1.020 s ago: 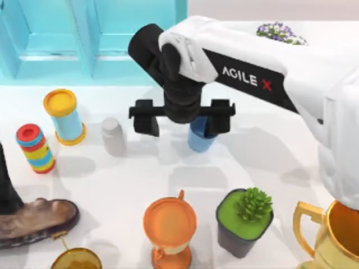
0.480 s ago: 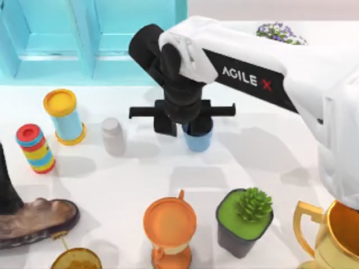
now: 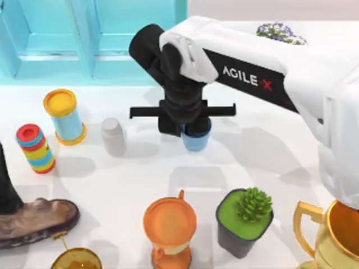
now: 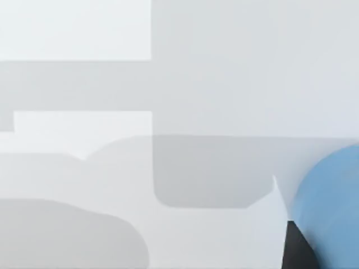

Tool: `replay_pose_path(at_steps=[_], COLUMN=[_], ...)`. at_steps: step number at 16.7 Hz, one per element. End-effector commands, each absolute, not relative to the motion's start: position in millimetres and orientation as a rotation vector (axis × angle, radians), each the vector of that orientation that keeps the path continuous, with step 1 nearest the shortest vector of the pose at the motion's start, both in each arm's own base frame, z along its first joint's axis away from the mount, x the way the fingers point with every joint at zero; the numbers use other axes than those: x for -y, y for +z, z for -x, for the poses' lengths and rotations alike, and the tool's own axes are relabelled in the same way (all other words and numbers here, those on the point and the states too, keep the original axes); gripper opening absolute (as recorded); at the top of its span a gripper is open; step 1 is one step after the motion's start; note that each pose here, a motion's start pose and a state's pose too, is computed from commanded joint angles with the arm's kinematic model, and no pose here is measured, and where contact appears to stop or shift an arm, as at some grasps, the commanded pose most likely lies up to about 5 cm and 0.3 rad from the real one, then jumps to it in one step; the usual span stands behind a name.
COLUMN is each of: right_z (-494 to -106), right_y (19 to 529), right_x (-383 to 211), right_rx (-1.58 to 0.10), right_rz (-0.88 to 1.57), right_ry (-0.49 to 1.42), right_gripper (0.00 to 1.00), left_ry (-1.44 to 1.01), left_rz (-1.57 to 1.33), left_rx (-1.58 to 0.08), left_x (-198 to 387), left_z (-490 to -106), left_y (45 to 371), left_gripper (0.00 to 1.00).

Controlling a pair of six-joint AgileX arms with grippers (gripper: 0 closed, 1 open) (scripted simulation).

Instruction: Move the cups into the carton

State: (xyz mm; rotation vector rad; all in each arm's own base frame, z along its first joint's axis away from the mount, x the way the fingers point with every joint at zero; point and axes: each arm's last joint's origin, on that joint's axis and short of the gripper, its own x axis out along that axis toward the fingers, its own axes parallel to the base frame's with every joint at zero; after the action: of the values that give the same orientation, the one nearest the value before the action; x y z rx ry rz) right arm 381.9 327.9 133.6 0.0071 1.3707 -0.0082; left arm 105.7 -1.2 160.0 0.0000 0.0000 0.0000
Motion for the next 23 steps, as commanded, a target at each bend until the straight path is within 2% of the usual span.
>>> replay_pose_path(at_steps=[6, 12, 23], right_z=[-375.8, -370.9, -379.6], right_y=[145.6, 184.6, 234.0], right_x=[-321.0, -279.6, -228.7], right_rx=[-1.4, -1.448, -1.371], right_rz=[-0.003, -0.016, -0.004], right_ry=[-0.01, -0.08, -0.006], right_gripper=[0.0, 0.0, 0.0], left_ry=[0.0, 0.0, 0.0], left_rz=[0.0, 0.0, 0.0], left_rx=[0.0, 0.0, 0.0], left_x=[1.2, 1.2, 1.2], left_z=[-105.7, -105.7, -105.7], left_y=[160.0, 160.0, 160.0], left_gripper=[1.0, 1.0, 1.0])
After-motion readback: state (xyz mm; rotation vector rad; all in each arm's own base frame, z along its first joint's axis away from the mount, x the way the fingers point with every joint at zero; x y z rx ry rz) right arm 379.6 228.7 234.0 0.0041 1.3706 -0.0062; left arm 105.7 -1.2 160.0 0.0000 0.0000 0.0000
